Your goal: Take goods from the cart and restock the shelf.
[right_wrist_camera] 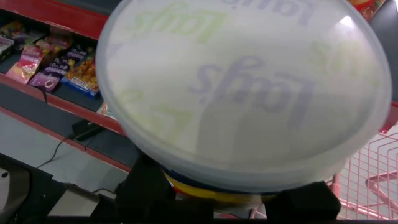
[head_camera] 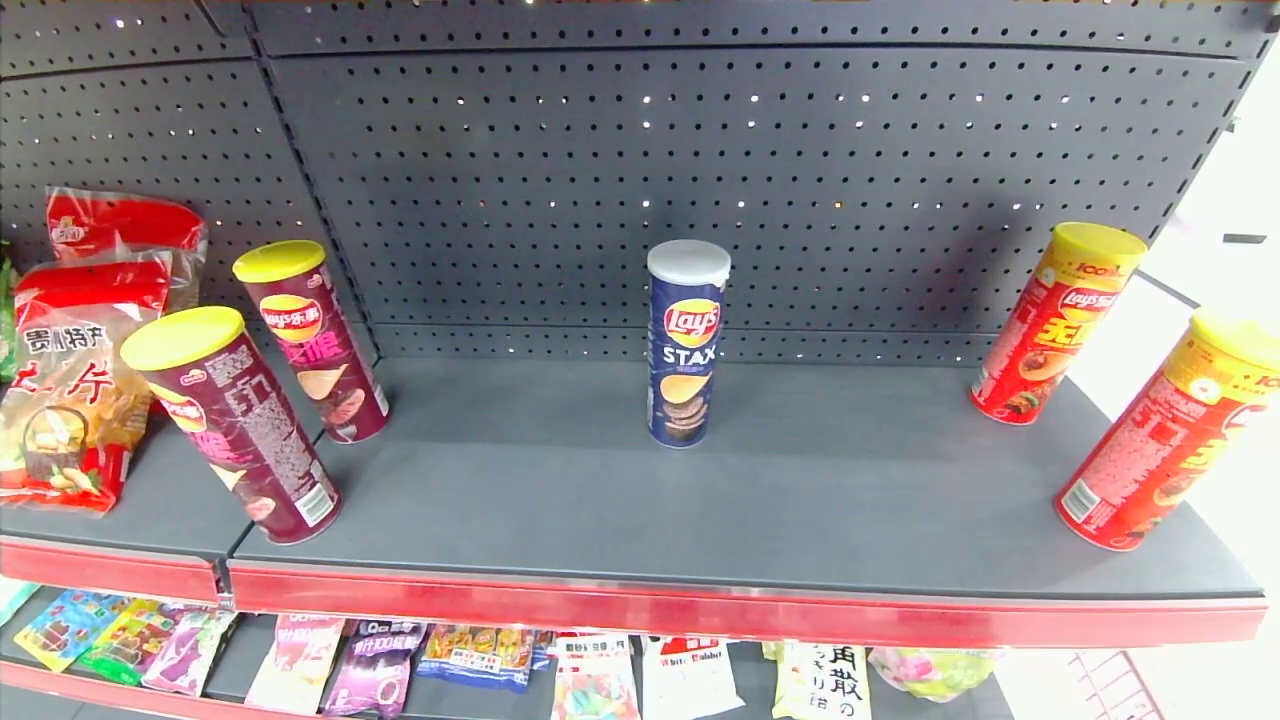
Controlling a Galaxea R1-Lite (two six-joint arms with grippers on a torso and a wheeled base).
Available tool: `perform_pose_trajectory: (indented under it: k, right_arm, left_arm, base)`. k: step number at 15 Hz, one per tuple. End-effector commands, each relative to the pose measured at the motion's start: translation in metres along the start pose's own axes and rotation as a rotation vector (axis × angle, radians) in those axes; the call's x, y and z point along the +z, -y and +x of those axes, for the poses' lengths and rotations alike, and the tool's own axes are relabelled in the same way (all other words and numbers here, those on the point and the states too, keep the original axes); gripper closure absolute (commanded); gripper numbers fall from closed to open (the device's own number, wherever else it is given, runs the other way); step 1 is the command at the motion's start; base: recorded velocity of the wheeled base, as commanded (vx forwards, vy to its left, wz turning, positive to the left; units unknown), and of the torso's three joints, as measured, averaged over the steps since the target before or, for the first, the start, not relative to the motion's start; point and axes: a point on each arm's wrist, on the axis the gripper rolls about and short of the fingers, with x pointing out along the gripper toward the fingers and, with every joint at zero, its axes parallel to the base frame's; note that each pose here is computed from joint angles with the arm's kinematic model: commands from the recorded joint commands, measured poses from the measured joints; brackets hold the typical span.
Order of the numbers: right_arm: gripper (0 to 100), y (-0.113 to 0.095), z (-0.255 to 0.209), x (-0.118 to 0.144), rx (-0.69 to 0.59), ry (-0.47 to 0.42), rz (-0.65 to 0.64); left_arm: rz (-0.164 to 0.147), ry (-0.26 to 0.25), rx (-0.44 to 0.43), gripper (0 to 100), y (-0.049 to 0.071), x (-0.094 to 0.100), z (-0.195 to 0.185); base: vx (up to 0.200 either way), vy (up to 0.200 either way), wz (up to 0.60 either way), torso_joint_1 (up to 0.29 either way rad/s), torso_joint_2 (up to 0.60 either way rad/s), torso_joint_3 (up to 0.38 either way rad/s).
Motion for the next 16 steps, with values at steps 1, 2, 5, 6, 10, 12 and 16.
perform_pose_trajectory:
  k: [1, 2, 5, 6, 10, 12, 16]
  right_arm:
    - [100, 0.0, -0.001, 0.0, 0.003, 0.008, -0.002]
    - [100, 0.0, -0.001, -0.001, 0.006, 0.01, -0.001]
    - [100, 0.0, -0.001, -0.001, 0.006, 0.014, -0.002]
    - [100, 0.0, -0.001, -0.001, 0.007, 0.018, -0.002]
    - [100, 0.0, -0.002, -0.001, 0.007, 0.021, -0.002]
    - [100, 0.0, -0.002, -0.001, 0.007, 0.019, -0.002]
    - [100, 0.0, -0.002, -0.001, 0.007, 0.021, -0.001]
  left_arm:
    - [-0.026, -0.254, -0.489, 0, -0.008, 0.0, 0.1]
    - [-0.041, -0.31, -0.574, 0, -0.004, -0.008, 0.119]
    - [-0.011, -0.369, -0.603, 0, -0.008, -0.03, 0.177]
    - [0.005, -0.369, -0.603, 0, -0.01, -0.039, 0.198]
    - [0.042, -0.313, -0.634, 0, -0.001, -0.057, 0.267]
    - [0.047, -0.302, -0.659, 0, 0.006, -0.06, 0.297]
    - [0.052, -0.291, -0.68, 0, 0.012, -0.068, 0.333]
  base:
    - [0.0, 0.0, 0.0, 0.0, 0.0, 0.0]
    - [0.0, 0.0, 0.0, 0.0, 0.0, 0.0]
    - [0.0, 0.0, 0.0, 0.0, 0.0, 0.0]
    - [0.0, 0.0, 0.0, 0.0, 0.0, 0.0]
    - [0.0, 0.0, 0.0, 0.0, 0.0, 0.0]
    - [0.0, 0.0, 0.0, 0.0, 0.0, 0.0]
    - [0.0, 0.0, 0.0, 0.0, 0.0, 0.0]
